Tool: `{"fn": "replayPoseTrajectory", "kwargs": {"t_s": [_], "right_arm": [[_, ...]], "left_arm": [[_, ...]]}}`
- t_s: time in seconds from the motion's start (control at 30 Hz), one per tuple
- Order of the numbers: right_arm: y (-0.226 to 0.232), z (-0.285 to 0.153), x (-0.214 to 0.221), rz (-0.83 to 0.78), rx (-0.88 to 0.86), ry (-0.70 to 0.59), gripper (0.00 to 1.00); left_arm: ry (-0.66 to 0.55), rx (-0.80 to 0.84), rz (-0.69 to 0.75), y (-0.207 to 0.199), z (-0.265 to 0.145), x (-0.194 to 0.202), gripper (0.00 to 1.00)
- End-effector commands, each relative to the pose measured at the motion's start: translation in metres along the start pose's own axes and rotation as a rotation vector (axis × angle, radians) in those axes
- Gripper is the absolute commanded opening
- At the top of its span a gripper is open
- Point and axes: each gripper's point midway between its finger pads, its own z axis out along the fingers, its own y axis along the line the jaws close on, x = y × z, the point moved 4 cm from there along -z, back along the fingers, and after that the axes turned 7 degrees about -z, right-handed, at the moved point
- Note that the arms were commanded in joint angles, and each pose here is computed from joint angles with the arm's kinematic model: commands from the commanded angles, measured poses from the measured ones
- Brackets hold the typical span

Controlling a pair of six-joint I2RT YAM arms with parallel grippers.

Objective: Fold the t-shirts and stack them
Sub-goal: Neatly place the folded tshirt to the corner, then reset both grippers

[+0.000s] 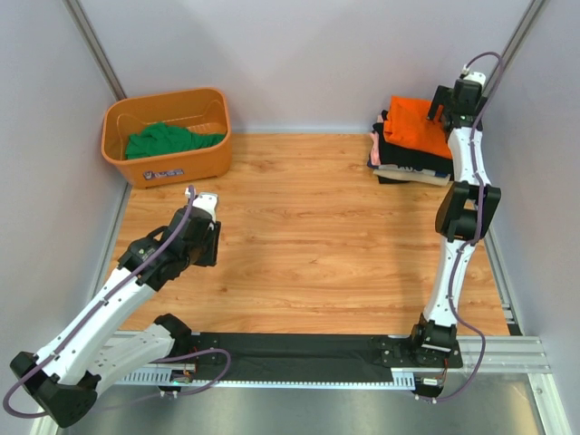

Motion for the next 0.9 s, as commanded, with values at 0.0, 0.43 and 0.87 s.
{"fn": "replayPoseTrajectory", "kwargs": {"t_s": [0.0,0.43,0.87], "right_arm": [[-0.013,-0.065,-0.09,0.078,-0.008,-0.196,1.0],[0.015,-0.228,-0.094,0.323,-0.416,-0.153,0.99],[0.113,-0.402,0.074,0.225,-0.832,0.082,0.98]], "left_arm": [[-0.027,0.009,-0.005,0.001,-0.003,-0.003,0.43],[-0.087,0.05,-0.021,0.002,-0.016,-0.006,0.43],[-0.217,-0.164,-0.053,0.031,-0.01,-0.019,0.44]]}}
